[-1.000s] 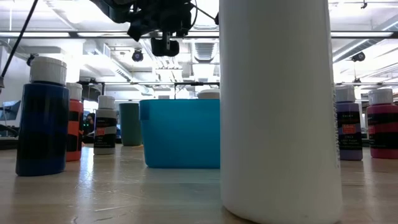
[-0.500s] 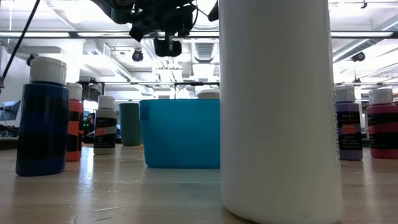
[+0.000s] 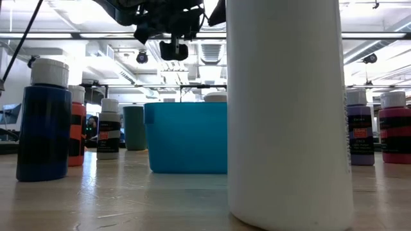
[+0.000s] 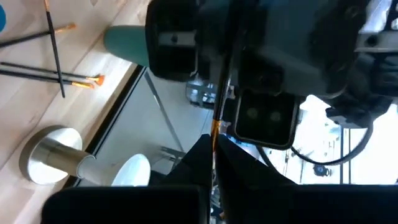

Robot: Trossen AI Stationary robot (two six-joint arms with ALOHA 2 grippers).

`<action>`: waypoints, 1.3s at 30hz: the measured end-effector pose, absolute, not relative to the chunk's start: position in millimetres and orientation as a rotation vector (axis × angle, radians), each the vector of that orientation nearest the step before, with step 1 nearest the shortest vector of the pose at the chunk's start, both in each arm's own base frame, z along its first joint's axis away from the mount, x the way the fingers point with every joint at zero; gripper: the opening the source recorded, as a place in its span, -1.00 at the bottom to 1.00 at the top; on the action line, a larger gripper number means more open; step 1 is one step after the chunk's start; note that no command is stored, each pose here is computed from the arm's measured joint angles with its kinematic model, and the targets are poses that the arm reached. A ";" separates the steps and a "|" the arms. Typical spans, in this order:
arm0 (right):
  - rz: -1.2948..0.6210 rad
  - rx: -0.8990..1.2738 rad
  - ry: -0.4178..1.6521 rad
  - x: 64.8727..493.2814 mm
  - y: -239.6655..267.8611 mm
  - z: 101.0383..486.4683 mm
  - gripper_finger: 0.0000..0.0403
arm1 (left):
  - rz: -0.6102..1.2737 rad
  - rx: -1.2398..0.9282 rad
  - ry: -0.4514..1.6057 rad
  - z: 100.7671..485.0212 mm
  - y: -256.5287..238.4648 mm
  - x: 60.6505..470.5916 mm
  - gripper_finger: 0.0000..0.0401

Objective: Pick & Place Paint Supplies
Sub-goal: Put the yellow paint brush into the green cup

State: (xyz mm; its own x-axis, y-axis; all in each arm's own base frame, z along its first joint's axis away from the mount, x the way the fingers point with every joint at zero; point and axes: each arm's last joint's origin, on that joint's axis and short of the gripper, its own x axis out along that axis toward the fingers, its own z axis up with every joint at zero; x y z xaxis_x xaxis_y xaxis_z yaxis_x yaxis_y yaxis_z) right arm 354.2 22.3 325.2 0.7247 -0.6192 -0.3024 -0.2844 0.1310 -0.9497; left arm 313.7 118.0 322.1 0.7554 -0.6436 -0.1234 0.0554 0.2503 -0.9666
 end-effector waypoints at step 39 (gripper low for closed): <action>-0.277 -1.464 0.765 352.2 30.1 327.8 -0.96 | -0.421 -1.198 0.500 322.1 124.7 313.2 -0.98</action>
